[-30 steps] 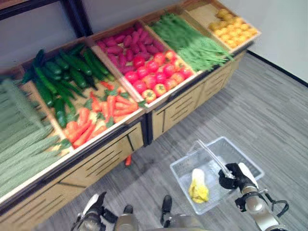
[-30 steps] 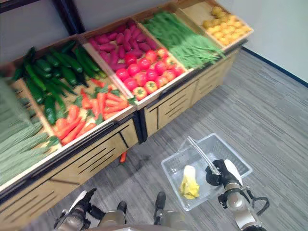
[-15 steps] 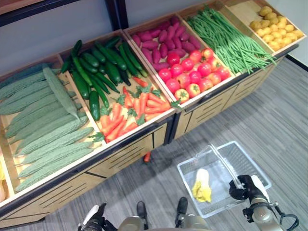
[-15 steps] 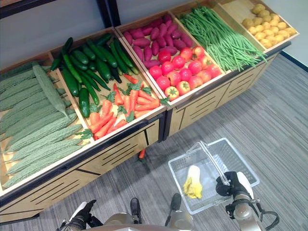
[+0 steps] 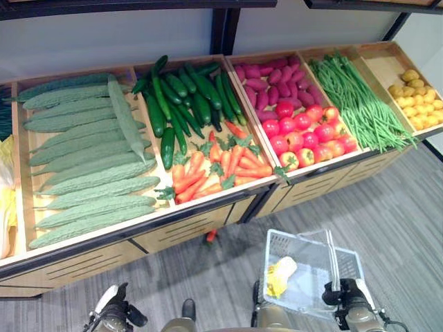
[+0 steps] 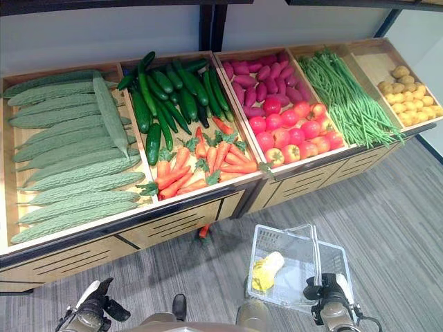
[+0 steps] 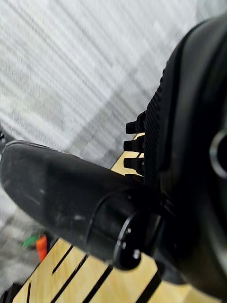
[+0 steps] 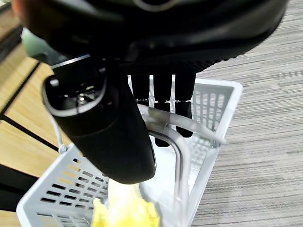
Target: Get the vegetables into the basket
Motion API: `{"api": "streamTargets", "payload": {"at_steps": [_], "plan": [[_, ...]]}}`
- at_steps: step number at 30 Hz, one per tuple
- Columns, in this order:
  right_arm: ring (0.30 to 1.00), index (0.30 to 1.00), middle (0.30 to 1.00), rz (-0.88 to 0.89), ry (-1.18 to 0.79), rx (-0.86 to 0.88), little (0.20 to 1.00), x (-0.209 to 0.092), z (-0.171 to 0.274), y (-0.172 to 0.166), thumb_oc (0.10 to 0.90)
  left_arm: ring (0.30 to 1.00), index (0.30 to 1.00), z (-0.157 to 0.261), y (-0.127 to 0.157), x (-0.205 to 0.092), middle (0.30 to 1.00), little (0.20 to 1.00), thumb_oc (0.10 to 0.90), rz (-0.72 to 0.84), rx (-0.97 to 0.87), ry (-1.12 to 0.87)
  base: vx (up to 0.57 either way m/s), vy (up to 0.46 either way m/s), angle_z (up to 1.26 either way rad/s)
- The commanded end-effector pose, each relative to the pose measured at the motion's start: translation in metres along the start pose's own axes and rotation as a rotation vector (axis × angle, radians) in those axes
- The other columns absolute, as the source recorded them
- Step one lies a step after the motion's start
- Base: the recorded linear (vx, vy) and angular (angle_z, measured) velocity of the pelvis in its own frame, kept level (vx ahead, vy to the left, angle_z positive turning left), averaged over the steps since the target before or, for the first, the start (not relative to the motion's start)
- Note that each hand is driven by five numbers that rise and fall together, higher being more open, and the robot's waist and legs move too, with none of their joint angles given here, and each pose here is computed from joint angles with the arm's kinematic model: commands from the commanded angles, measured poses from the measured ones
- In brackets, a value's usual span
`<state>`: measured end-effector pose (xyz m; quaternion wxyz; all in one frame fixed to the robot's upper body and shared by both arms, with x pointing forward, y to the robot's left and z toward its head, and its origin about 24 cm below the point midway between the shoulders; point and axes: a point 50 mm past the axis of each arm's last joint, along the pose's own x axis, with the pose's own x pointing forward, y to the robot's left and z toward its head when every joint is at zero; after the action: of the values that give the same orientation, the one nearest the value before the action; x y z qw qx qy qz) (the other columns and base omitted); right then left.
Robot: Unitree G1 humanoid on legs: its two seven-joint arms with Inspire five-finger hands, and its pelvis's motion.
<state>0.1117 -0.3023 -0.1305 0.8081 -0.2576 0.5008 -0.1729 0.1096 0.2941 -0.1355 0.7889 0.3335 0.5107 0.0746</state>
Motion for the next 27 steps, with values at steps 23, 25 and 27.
{"api": "streamTargets", "payload": {"at_steps": [23,25,27], "plan": [[0.300,0.300,0.300,-0.191,0.168,-0.046,0.300,-0.003,-0.045,-0.042,0.400,1.000,1.000,-0.050,0.084,-0.011,1.000,1.000,0.900,0.835,-1.240,0.451,0.04,-0.087,0.03],[0.300,0.300,0.300,-0.189,0.163,-0.056,0.300,-0.002,-0.044,-0.043,0.400,1.000,1.000,-0.051,0.093,-0.012,1.000,1.000,0.900,0.854,-1.266,0.441,0.02,0.030,-0.11],[0.300,0.300,0.300,-0.184,0.130,-0.089,0.300,-0.001,-0.039,-0.044,0.400,1.000,1.000,-0.047,0.120,-0.013,1.000,1.000,0.900,0.931,-1.288,0.372,0.01,0.032,-0.08]]}}
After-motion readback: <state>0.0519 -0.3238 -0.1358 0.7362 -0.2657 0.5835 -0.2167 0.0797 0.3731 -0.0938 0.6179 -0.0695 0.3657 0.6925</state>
